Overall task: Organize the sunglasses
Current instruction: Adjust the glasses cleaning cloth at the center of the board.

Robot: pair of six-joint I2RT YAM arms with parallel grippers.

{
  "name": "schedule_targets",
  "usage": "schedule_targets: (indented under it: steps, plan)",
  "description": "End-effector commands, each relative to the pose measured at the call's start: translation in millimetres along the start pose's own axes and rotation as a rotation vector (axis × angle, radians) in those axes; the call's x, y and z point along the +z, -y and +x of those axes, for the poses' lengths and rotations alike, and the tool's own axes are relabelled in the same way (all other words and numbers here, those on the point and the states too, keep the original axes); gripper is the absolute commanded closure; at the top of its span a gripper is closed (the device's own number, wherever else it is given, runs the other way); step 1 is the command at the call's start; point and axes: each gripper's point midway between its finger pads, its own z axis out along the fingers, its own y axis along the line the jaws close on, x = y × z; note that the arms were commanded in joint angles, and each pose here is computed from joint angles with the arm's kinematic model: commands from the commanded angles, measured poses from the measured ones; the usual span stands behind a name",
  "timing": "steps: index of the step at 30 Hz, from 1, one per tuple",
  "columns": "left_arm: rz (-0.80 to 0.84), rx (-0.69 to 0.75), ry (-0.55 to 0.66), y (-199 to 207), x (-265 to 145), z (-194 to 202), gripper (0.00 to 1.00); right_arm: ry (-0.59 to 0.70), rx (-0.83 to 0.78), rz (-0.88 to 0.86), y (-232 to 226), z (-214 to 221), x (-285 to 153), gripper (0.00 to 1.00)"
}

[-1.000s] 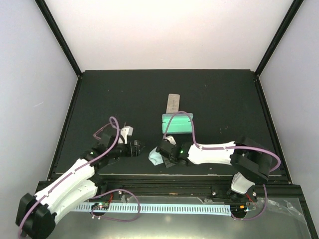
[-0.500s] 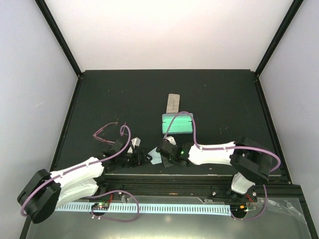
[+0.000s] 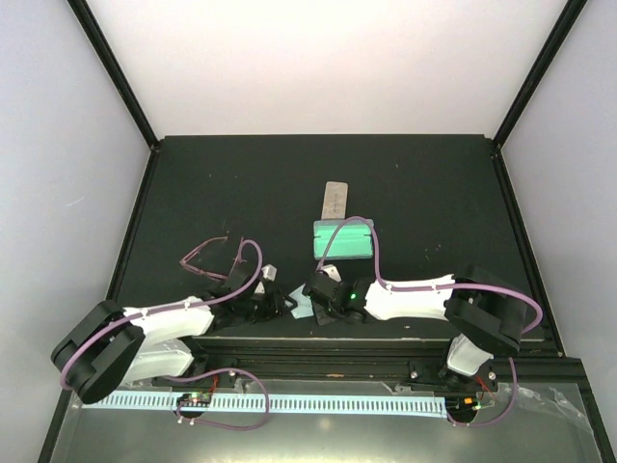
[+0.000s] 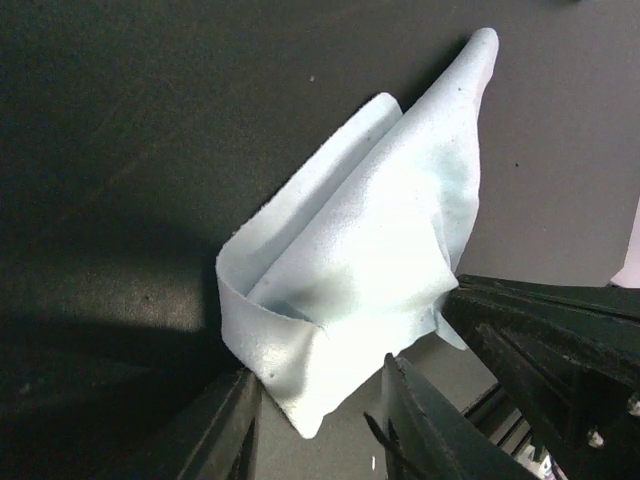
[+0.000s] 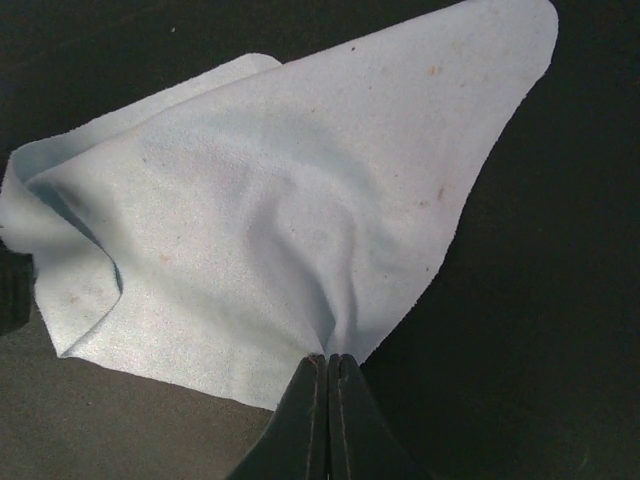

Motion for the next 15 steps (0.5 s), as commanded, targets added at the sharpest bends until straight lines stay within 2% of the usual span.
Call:
schedule_targets:
  steps: [1, 4, 7, 11, 15]
  plan:
    - [0.035, -0.007, 0.013, 10, 5, -5, 0.71, 0.031, 0.019, -0.012, -2, -6, -5, 0.99]
    - [0.035, -0.005, 0.014, 11, 8, -7, 0.88, 0.035, 0.020, -0.012, -2, -7, -6, 0.99]
    - [0.025, 0.012, 0.028, 12, 7, -11, 0.98, 0.049, 0.025, -0.005, -1, -11, -10, 0.99]
    - [0.012, 0.060, 0.059, 22, 0, -21, 0.99, 0.084, 0.035, -0.008, 0, -24, -19, 0.99]
    - [0.021, 0.126, 0.130, 50, -19, -40, 0.98, 0.141, 0.033, 0.003, 2, -48, -37, 0.99]
